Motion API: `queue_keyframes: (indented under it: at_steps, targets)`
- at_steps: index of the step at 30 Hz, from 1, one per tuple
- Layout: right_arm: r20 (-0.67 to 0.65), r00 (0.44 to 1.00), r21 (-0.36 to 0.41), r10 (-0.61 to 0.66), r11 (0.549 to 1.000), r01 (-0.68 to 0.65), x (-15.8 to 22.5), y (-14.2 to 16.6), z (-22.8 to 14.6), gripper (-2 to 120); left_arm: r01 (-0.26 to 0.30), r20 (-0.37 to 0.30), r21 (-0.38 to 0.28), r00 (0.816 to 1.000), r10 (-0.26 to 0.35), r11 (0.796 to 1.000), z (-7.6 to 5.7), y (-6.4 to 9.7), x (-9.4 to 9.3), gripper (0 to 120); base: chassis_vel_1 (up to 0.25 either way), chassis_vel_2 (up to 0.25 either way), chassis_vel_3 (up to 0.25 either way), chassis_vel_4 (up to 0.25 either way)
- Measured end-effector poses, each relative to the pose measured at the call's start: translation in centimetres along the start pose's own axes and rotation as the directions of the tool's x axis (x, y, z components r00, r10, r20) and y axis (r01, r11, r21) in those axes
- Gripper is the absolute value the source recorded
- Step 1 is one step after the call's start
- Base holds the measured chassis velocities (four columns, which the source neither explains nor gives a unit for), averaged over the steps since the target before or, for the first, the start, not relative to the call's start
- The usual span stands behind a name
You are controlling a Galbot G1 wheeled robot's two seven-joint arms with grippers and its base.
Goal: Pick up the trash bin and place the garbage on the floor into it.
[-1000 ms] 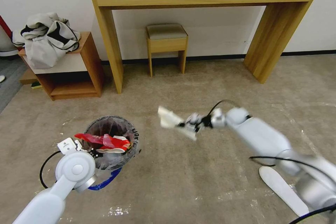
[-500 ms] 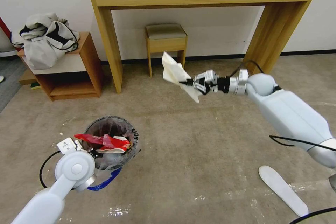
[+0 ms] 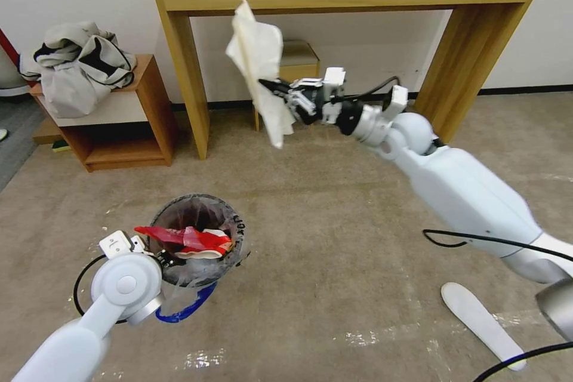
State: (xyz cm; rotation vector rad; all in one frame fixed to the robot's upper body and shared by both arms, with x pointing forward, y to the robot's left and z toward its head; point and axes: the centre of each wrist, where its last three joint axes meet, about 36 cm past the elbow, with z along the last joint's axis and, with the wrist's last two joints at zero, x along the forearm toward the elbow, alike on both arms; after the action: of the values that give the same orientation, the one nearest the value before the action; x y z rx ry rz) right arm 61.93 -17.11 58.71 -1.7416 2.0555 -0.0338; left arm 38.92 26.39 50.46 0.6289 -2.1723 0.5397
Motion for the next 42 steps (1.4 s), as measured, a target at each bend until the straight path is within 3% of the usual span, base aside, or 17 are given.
queue_keyframes:
  at_steps: [7, 9, 14, 22, 42]
  targets:
    - [0.018, 0.998, -0.06, -0.066, 0.996, 0.067, -4.6, 2.5, 4.2, 0, -0.01, -0.011, 0.002, 1.0, 0.01, 1.0, 0.1, -0.1, 0.0, 0, 0.0, 0.0, 0.0, 0.0]
    - [0.033, 0.994, -0.096, -0.101, 0.99, 0.104, -7.3, 4.5, 6.7, 0, -0.013, -0.016, 0.003, 1.0, 0.013, 1.0, 0.2, -0.2, 0.1, 0, 0.0, 0.0, 0.0, 0.0]
    - [0.028, 0.991, -0.129, -0.133, 0.982, 0.135, -8.9, 6.4, 9.5, 0, -0.018, -0.021, 0.005, 1.0, 0.018, 1.0, 0.2, -0.2, 0.1, 0, 0.0, 0.0, 0.0, 0.0]
    - [-0.014, 0.989, -0.175, -0.146, 0.974, 0.142, -9.4, 8.9, 14.4, 0, -0.023, -0.022, 0.004, 0.999, 0.023, 1.0, 0.2, -0.2, 0.4, 0, 0.0, 0.0, 0.0, 0.0]
    - [-0.134, 0.977, -0.201, -0.165, 0.97, 0.136, -7.0, 11.0, 20.7, 0, -0.039, -0.014, 0.0, 0.999, 0.039, 0.999, 0.3, 0.0, 1.7, 0, 0.0, 0.0, 0.0, 0.0]
